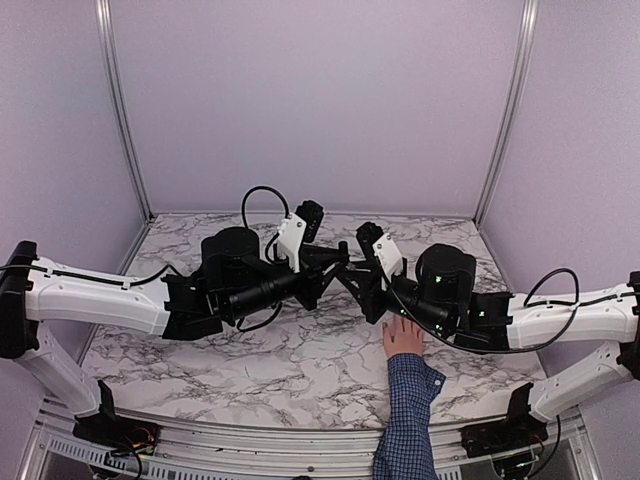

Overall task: Paint the nails
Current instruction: Screw the nail polish bottle cap onto the nail polish bottle.

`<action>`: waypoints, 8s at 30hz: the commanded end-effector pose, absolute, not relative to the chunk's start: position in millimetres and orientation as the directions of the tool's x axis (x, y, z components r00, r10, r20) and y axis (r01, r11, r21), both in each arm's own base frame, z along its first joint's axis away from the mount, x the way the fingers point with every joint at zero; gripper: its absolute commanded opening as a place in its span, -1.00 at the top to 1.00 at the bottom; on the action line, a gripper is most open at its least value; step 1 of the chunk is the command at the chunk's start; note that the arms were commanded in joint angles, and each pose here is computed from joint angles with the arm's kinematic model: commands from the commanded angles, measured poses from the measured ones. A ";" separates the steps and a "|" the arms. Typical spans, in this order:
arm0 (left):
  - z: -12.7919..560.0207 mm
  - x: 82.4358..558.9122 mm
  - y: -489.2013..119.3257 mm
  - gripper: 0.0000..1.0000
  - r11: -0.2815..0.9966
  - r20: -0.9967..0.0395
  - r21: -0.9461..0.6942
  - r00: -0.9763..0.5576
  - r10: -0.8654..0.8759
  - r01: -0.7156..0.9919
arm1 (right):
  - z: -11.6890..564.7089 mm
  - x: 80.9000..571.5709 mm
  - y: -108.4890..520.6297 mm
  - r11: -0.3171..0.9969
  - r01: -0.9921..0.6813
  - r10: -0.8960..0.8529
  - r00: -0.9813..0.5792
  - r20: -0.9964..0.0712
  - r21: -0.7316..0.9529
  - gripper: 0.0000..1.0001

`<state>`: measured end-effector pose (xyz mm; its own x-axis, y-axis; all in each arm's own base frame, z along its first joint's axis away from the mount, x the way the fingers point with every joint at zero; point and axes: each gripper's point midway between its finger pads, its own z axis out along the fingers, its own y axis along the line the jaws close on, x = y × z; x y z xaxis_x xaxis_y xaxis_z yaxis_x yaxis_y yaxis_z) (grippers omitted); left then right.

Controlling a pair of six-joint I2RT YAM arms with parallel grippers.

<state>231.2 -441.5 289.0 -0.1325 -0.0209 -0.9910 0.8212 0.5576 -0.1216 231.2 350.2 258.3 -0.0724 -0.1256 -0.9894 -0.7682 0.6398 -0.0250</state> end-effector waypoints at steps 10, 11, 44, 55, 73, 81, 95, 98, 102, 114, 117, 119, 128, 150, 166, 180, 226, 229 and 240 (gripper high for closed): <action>286.8 193.5 -455.8 0.99 0.343 -0.995 -0.066 -0.090 0.053 0.937 | 317.3 188.0 375.4 0.401 -0.909 -0.062 0.097 -0.993 -0.114 1.00; 285.5 189.1 -455.7 0.99 0.319 -0.994 -0.062 -0.086 0.062 0.946 | 317.1 182.9 377.2 0.370 -0.921 -0.067 0.102 -0.993 -0.119 1.00; 320.5 165.8 -419.2 0.16 0.233 -0.998 -0.009 -0.022 0.054 0.973 | 319.5 148.3 366.4 0.168 -0.982 -0.040 0.082 -0.996 -0.087 1.00; 320.1 188.3 -415.5 0.14 0.370 -0.998 -0.042 -0.057 0.028 0.928 | 291.2 191.9 365.3 0.378 -0.926 -0.099 -0.023 -0.995 -0.016 1.00; 315.6 193.8 -430.6 0.67 0.363 -0.994 -0.104 -0.106 -0.015 0.926 | 279.4 197.3 367.5 0.395 -0.919 -0.110 -0.049 -0.993 0.001 1.00; 310.2 178.9 -435.3 0.88 0.278 -0.998 -0.051 -0.059 0.021 0.959 | 283.6 181.8 370.9 0.308 -0.951 -0.102 -0.031 -0.994 -0.002 1.00; 276.5 101.3 -439.6 0.88 -0.178 -0.993 -0.040 -0.020 0.117 0.983 | 316.0 97.5 368.6 -0.153 -0.983 -0.028 0.103 -0.994 -0.097 1.00; 275.4 89.4 -441.6 0.88 -0.261 -0.992 -0.059 -0.027 0.122 0.963 | 317.2 82.9 366.7 -0.237 -0.966 -0.016 0.109 -0.994 -0.102 1.00; 274.2 79.5 -441.9 0.88 -0.331 -0.991 -0.082 -0.041 0.130 0.940 | 321.5 70.2 363.1 -0.306 -0.946 0.003 0.108 -0.994 -0.104 1.00; 293.8 118.7 -428.3 0.26 -0.071 -0.996 -0.017 -0.011 0.086 0.997 | 315.7 95.6 361.2 -0.135 -0.986 -0.016 0.097 -0.995 -0.094 1.00; 305.8 129.0 -420.6 0.21 0.013 -0.998 0.003 0.003 0.059 1.000 | 311.2 107.6 361.9 -0.069 -0.994 -0.035 0.087 -0.996 -0.085 1.00; 312.1 134.6 -415.9 0.17 0.061 -0.999 0.013 0.011 0.042 0.998 | 307.5 119.1 362.4 -0.005 -0.997 -0.052 0.078 -0.996 -0.078 1.00; 330.4 177.0 -399.3 0.25 0.376 -0.999 -0.045 -0.033 -0.037 0.926 | 293.2 184.0 351.7 0.372 -0.928 -0.064 -0.014 -0.998 -0.011 1.00; 329.8 216.4 -435.1 0.24 0.518 -0.985 -0.162 -0.103 -0.140 0.840 | 265.1 217.0 339.6 0.608 -0.794 -0.113 -0.091 -0.989 0.004 1.00; 321.1 223.0 -454.0 0.35 0.513 -0.985 -0.167 -0.119 -0.126 0.842 | 262.4 213.5 343.9 0.595 -0.804 -0.128 -0.087 -0.988 -0.006 1.00; 316.1 195.8 -458.5 1.00 0.382 -0.994 -0.099 -0.078 -0.070 0.919 | 278.6 194.8 352.6 0.490 -0.871 -0.107 -0.025 -0.994 -0.031 1.00; 342.3 118.0 -415.3 0.14 -0.061 -0.999 -0.018 -0.020 -0.035 0.998 | 317.1 102.6 371.0 -0.041 -0.990 -0.055 0.136 -0.989 -0.133 1.00; 348.3 128.4 -409.8 0.12 0.018 -0.998 -0.005 -0.004 -0.056 1.000 | 315.5 117.9 371.4 0.045 -0.992 -0.070 0.118 -0.991 -0.122 1.00; 347.3 178.5 -401.4 0.13 0.298 -0.989 -0.118 -0.084 -0.126 0.947 | 304.0 181.6 352.0 0.429 -0.901 -0.080 0.024 -0.996 -0.056 1.00</action>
<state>158.0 -405.8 340.7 -0.0541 -0.0575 -0.9969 0.9783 0.1967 -0.0644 158.6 360.7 294.2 0.0544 -0.1313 -0.9898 -0.9569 0.2763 -0.0893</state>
